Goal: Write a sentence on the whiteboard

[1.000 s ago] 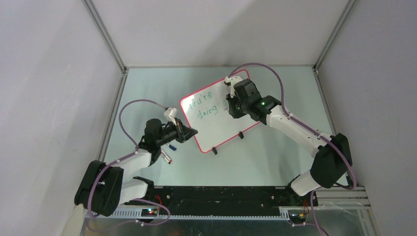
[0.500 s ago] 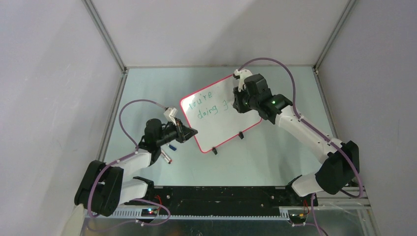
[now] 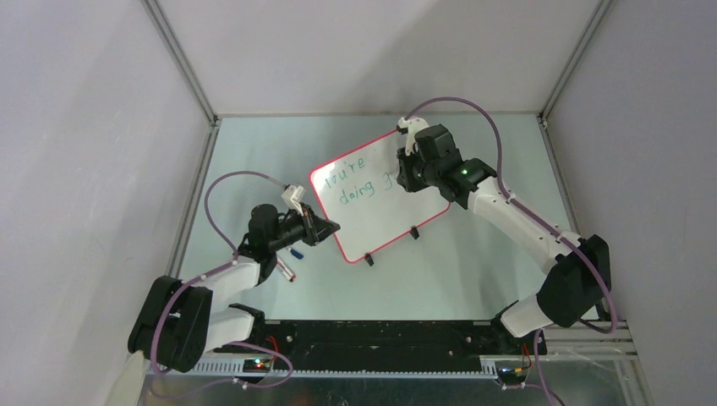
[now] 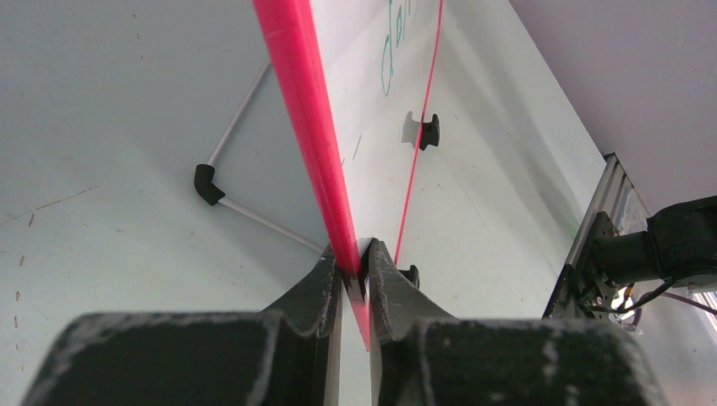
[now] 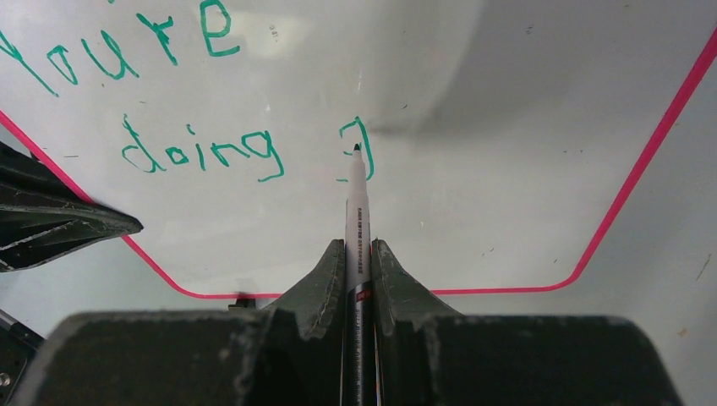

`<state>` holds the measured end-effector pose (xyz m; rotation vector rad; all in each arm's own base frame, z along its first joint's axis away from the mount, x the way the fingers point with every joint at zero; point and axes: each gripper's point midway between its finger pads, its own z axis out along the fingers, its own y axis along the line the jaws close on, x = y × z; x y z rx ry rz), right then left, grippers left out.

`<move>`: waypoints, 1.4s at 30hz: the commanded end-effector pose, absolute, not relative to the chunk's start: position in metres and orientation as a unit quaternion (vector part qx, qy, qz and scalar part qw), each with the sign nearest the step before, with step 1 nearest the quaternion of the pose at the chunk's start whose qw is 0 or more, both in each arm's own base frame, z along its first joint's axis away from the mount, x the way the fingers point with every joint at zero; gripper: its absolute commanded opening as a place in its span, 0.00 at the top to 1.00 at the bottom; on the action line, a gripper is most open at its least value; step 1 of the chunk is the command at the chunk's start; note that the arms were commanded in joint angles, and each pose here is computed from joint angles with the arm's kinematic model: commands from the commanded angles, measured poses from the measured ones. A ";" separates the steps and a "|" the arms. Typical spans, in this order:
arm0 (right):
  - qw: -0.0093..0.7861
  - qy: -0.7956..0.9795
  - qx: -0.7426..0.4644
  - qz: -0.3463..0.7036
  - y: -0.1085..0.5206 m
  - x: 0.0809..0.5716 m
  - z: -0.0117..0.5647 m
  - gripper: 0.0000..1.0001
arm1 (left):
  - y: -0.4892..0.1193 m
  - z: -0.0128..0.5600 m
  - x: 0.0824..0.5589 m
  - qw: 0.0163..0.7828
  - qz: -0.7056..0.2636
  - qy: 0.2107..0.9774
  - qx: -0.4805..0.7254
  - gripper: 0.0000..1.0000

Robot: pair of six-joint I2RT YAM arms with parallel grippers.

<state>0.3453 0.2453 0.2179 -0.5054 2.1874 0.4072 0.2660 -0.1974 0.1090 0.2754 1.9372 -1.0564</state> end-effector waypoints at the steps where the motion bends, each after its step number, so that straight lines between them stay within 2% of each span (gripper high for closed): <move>1: 0.445 0.856 -0.199 0.174 0.252 0.358 0.241 1.00 | -0.177 0.088 0.281 0.460 -0.355 0.808 0.103 0.98; 42: 0.443 0.862 -0.184 0.161 0.249 0.377 0.238 1.00 | -0.177 0.088 0.281 0.459 -0.355 0.808 0.103 0.98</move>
